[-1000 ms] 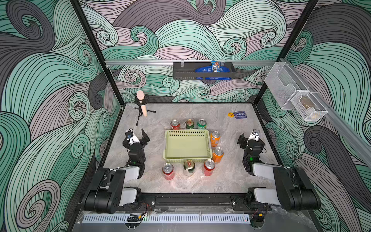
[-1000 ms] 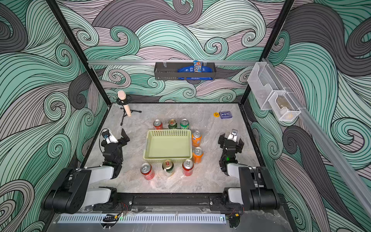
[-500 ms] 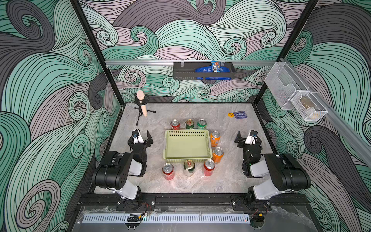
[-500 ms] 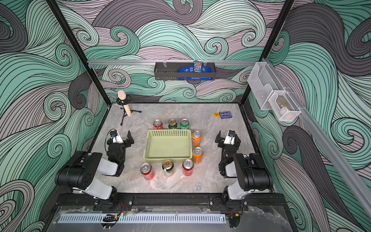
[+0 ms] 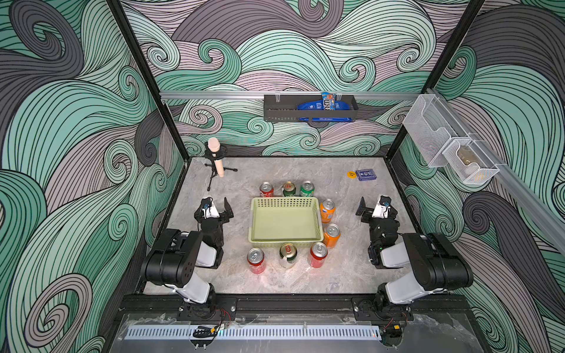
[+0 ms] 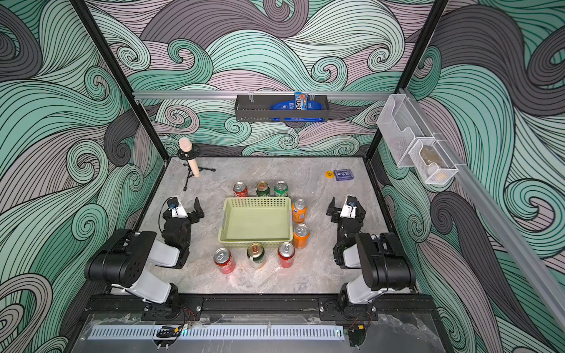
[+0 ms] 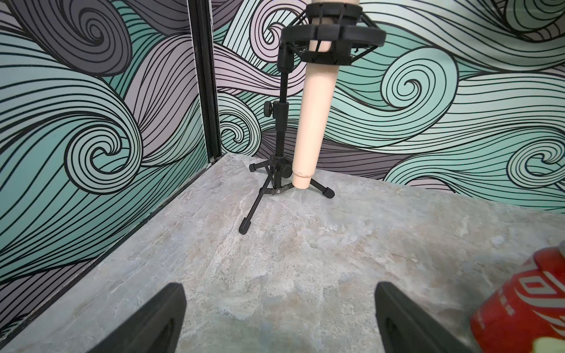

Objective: Take out the drinks from the basket
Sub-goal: Reset both arms

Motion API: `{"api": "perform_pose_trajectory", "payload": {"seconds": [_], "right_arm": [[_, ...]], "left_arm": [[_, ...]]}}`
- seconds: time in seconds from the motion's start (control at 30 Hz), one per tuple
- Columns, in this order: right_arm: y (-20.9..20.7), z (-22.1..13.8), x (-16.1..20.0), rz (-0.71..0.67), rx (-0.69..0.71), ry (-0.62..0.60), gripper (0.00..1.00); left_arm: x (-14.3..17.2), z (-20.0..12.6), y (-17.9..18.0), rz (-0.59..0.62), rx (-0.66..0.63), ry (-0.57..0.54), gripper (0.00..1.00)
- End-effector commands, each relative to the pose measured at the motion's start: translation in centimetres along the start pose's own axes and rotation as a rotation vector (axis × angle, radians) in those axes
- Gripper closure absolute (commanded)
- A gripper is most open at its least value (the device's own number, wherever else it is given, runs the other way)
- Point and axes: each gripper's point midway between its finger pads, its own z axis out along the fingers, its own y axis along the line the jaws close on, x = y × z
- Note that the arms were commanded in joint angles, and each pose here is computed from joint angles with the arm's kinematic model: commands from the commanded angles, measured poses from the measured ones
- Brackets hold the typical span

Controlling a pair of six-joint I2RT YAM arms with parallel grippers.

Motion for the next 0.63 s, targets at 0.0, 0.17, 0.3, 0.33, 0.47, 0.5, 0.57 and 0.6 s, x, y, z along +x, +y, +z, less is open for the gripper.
{"api": "perform_pose_trajectory", "payload": {"seconds": [0.0, 0.17, 0.3, 0.33, 0.47, 0.5, 0.57, 0.6], "right_arm": [[0.07, 0.24, -0.55, -0.004, -0.006, -0.017, 0.0], [0.09, 0.26, -0.52, -0.004, -0.006, -0.016, 0.0], [0.08, 0.26, -0.53, -0.004, -0.006, -0.016, 0.0], [0.08, 0.26, -0.54, -0.004, -0.006, -0.016, 0.0], [0.08, 0.26, -0.53, -0.004, -0.006, -0.016, 0.0], [0.08, 0.26, -0.55, -0.004, -0.006, -0.017, 0.0], [0.08, 0.26, -0.53, -0.004, -0.006, -0.016, 0.0], [0.08, 0.26, -0.55, -0.004, -0.006, -0.017, 0.0]], "left_arm": [[-0.56, 0.02, -0.15, 0.005, 0.01, -0.026, 0.01], [-0.51, 0.01, -0.19, 0.006, 0.011, -0.024, 0.01], [-0.57, 0.04, -0.21, 0.005, 0.011, -0.026, 0.01], [-0.54, 0.05, -0.21, 0.005, 0.012, -0.025, 0.01], [-0.47, 0.22, -0.27, 0.004, 0.013, -0.019, 0.01], [-0.46, 0.21, -0.28, 0.005, 0.014, -0.019, 0.01], [-0.41, 0.19, -0.29, 0.005, 0.014, -0.018, 0.01], [-0.51, 0.18, -0.3, 0.004, 0.015, -0.021, 0.01]]}}
